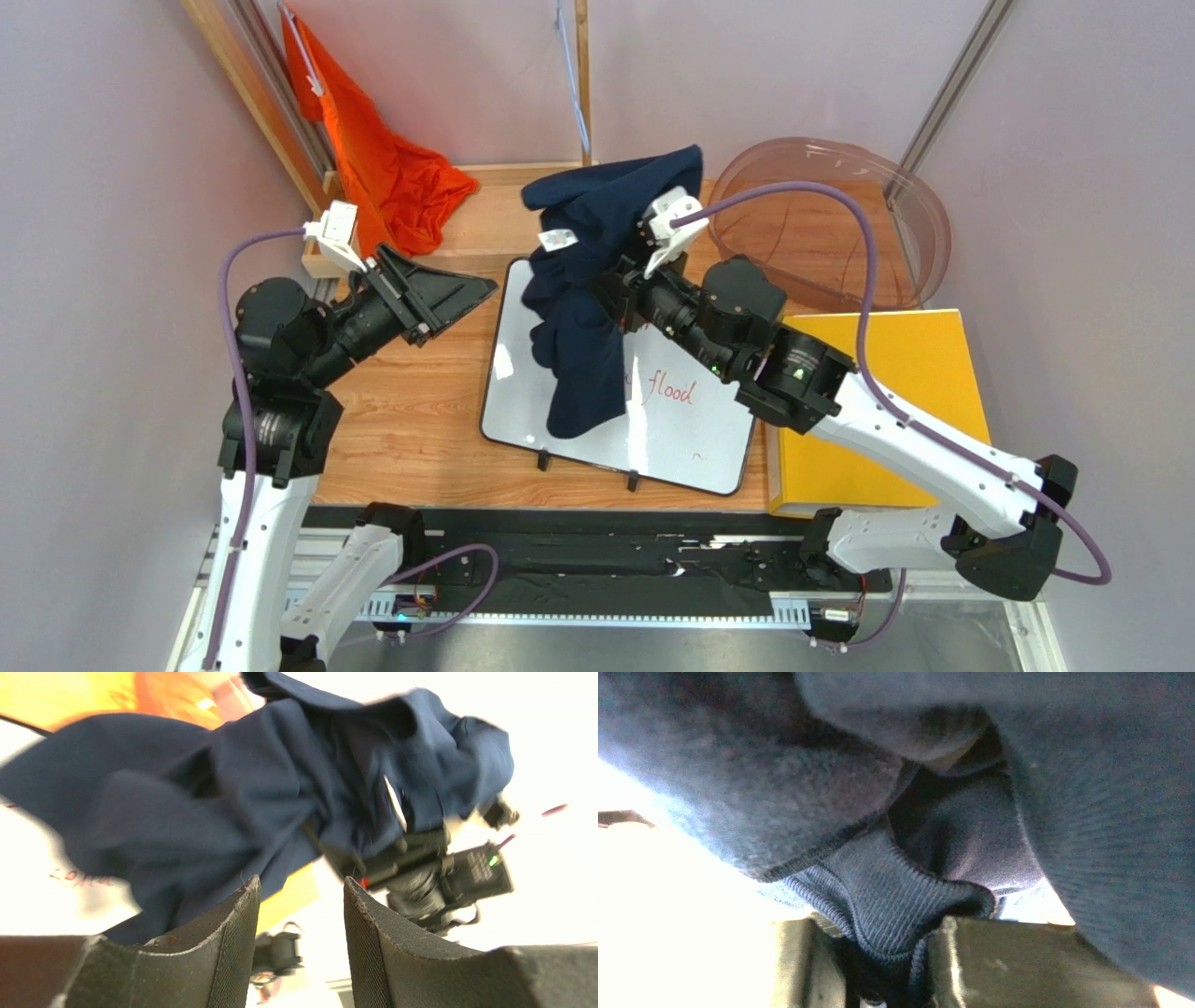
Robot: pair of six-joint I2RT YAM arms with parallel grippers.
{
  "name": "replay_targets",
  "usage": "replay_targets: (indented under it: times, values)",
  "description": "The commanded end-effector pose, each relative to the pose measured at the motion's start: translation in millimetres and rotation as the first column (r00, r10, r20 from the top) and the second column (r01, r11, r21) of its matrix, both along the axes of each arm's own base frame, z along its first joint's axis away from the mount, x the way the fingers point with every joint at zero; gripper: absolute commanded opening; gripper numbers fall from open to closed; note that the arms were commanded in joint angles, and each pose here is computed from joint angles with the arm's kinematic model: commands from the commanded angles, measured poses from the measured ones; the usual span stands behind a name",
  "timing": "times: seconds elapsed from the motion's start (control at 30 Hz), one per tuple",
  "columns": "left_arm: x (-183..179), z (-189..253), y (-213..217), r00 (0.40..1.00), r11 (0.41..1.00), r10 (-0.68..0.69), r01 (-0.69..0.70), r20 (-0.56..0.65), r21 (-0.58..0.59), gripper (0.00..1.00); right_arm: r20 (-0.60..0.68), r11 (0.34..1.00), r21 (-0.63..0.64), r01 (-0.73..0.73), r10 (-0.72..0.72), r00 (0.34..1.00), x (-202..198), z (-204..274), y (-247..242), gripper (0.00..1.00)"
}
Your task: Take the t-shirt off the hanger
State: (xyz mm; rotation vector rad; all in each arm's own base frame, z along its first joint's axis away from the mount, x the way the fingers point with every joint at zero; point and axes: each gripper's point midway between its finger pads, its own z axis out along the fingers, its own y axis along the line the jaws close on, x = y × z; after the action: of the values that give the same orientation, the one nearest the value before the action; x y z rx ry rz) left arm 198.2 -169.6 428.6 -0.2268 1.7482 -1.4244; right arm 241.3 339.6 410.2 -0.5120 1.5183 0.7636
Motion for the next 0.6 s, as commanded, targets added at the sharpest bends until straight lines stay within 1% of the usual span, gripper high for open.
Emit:
replay_targets:
  times: [0.0, 0.03, 0.07, 0.1, 0.17, 0.2, 0.27, 0.3, 0.33, 0.37, 0.4, 0.43, 0.5, 0.53, 0.57]
  values:
    - [-13, 8, 14, 0.988, 0.989, 0.053, -0.072, 0.145, 0.129, 0.52, 0.085, 0.966, 0.048, 0.252, -0.256, 0.963, 22, 51, -71, 0.00]
    - [-16, 9, 15, 0.986, 0.987, 0.058, -0.080, 0.159, 0.137, 0.52, 0.107, 0.958, 0.030, 0.285, -0.286, 0.952, 25, 53, -81, 0.00]
    - [-16, 7, 17, 0.984, 0.984, 0.065, -0.090, 0.166, 0.151, 0.52, 0.111, 0.938, 0.032, 0.346, -0.347, 0.931, 34, 57, -97, 0.00]
    - [-16, 5, 18, 0.981, 0.981, 0.066, -0.097, 0.181, 0.170, 0.52, 0.117, 0.926, 0.054, 0.374, -0.378, 0.918, 36, 68, -109, 0.00]
    - [-18, -1, 21, 0.981, 0.974, 0.073, -0.109, 0.180, 0.199, 0.51, 0.147, 0.885, 0.048, 0.463, -0.465, 0.873, 50, 79, -141, 0.00]
    - [-19, -1, 23, 0.977, 0.968, 0.070, -0.115, 0.200, 0.223, 0.50, 0.155, 0.863, 0.055, 0.502, -0.504, 0.849, 55, 85, -153, 0.00]
    - [-21, -7, 24, 0.979, 0.960, 0.063, -0.113, 0.196, 0.256, 0.49, 0.167, 0.783, 0.071, 0.618, -0.621, 0.766, 72, 100, -191, 0.00]
    - [-25, -2, 25, 0.974, 0.956, 0.055, -0.115, 0.219, 0.271, 0.49, 0.170, 0.762, 0.085, 0.641, -0.646, 0.745, 77, 107, -201, 0.00]
    - [-26, -2, 27, 0.970, 0.947, 0.046, -0.119, 0.241, 0.299, 0.49, 0.177, 0.723, 0.105, 0.683, -0.689, 0.702, 87, 118, -222, 0.00]
    - [-28, -4, 29, 0.970, 0.939, 0.050, -0.127, 0.238, 0.319, 0.49, 0.182, 0.721, 0.118, 0.683, -0.691, 0.699, 93, 124, -228, 0.00]
    - [-31, 0, 31, 0.965, 0.935, 0.053, -0.138, 0.256, 0.327, 0.49, 0.184, 0.702, 0.130, 0.700, -0.711, 0.678, 100, 129, -236, 0.00]
    - [-34, 1, 33, 0.959, 0.926, 0.052, -0.151, 0.277, 0.346, 0.49, 0.193, 0.661, 0.159, 0.733, -0.749, 0.634, 104, 145, -256, 0.00]
    - [-37, 0, 38, 0.955, 0.914, 0.061, -0.170, 0.289, 0.370, 0.49, 0.205, 0.630, 0.141, 0.764, -0.774, 0.600, 124, 148, -264, 0.00]
    - [-41, 2, 40, 0.950, 0.908, 0.066, -0.183, 0.305, 0.376, 0.49, 0.211, 0.597, 0.143, 0.789, -0.798, 0.565, 133, 152, -278, 0.00]
    - [-41, -1, 44, 0.948, 0.897, 0.075, -0.199, 0.308, 0.395, 0.49, 0.217, 0.588, 0.135, 0.798, -0.803, 0.555, 149, 154, -280, 0.00]
